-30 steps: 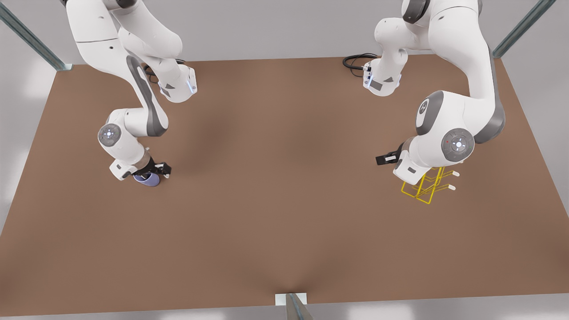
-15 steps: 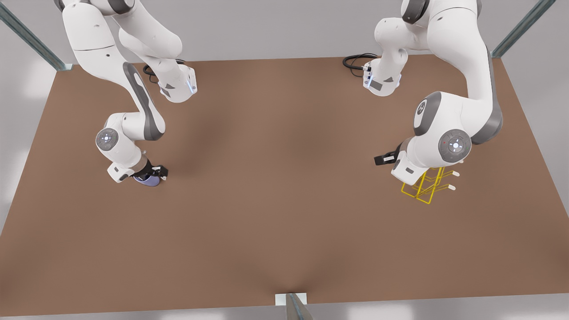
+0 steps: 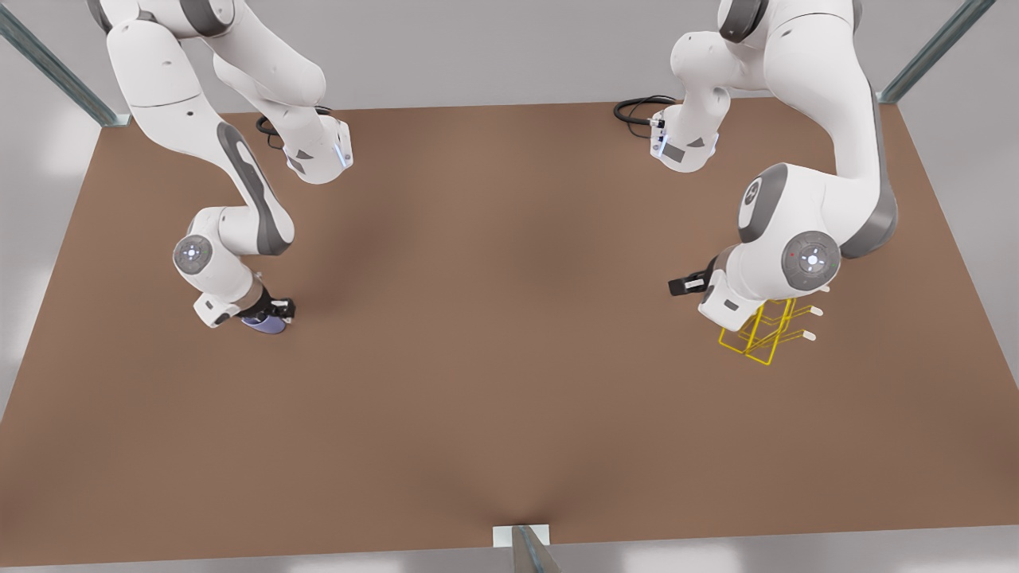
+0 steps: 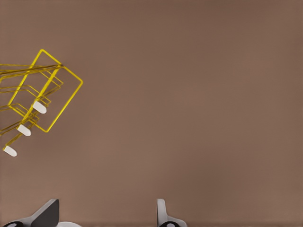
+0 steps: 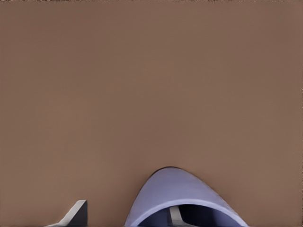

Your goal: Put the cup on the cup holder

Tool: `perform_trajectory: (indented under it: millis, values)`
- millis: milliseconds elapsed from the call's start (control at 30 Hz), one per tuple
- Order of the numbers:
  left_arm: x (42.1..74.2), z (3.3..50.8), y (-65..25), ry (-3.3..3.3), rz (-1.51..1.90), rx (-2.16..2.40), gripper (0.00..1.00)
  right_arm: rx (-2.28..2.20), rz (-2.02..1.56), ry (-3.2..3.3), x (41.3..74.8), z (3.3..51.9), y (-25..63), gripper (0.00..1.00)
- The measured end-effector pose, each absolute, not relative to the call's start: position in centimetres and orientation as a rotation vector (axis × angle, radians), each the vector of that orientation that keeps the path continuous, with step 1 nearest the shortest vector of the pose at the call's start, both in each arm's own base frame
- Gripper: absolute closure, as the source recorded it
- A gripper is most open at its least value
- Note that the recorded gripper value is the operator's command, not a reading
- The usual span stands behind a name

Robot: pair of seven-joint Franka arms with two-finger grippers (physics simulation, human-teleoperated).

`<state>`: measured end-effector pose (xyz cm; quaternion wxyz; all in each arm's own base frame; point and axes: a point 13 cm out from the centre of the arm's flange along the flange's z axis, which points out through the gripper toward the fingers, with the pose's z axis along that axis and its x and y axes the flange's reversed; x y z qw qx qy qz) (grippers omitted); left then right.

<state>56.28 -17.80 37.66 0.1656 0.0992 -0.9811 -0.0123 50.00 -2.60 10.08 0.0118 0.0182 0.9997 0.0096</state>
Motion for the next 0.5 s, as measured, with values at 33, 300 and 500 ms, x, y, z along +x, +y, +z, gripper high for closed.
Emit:
perform_trajectory:
  millis: [33, 300, 500]
  values:
    - [56.3, 37.6, -17.9, -2.794, -0.036, 0.282, 0.00, 0.054, 0.028, 3.113, 50.1, 10.2, -2.7, 0.79]
    - [56.2, 37.5, -18.2, -2.792, -0.042, 0.283, 0.00, 0.032, 0.023, 3.104, 50.4, 10.5, -2.7, 0.79]
    - [56.1, 37.3, -18.5, -2.790, -0.048, 0.287, 0.00, 0.024, 0.007, 3.082, 51.5, 12.3, -2.9, 0.79]
